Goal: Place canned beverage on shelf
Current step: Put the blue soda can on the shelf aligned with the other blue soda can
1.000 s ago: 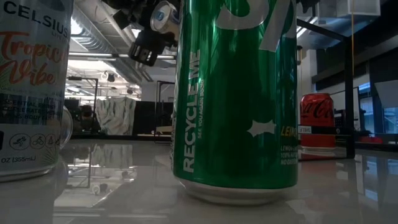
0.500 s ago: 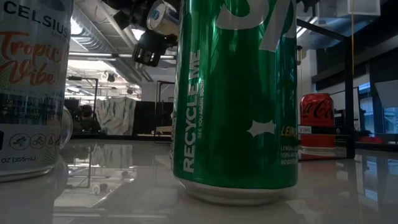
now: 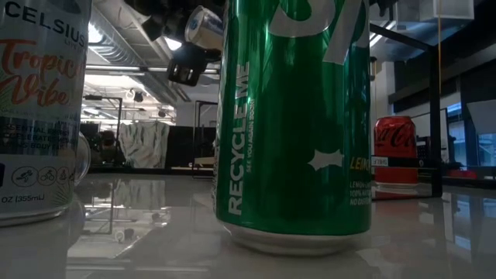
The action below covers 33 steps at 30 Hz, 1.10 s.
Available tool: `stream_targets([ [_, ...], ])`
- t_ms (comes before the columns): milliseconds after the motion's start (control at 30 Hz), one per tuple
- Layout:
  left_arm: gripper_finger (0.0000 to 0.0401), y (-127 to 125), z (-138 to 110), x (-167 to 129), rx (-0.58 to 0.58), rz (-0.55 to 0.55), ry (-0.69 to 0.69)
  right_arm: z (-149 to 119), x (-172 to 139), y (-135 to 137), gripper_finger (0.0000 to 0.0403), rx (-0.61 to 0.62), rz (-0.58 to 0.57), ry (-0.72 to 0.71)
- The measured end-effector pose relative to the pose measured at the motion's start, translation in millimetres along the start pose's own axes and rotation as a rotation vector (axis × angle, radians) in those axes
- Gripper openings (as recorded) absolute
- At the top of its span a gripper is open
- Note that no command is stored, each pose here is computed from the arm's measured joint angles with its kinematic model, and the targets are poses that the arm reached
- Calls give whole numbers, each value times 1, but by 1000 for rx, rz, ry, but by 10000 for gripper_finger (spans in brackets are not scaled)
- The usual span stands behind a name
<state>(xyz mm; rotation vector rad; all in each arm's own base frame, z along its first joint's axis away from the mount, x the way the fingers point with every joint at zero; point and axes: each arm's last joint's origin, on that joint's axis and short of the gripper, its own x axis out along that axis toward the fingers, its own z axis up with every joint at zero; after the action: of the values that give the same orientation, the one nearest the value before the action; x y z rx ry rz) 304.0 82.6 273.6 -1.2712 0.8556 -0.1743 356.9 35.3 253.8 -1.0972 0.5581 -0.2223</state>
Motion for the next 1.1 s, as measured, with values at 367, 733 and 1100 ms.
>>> stream_targets([
  [367, 254, 3, 0, -3, -29, 0, 24, 0, 0, 1, 240, -10, 6, 1],
  [733, 254, 5, -3, -3, -60, -15, 74, 0, 0, 1, 240, -9, 9, -4],
  [1100, 254, 8, 1, -9, -76, -22, 61, 0, 0, 1, 240, -9, 5, 1],
])
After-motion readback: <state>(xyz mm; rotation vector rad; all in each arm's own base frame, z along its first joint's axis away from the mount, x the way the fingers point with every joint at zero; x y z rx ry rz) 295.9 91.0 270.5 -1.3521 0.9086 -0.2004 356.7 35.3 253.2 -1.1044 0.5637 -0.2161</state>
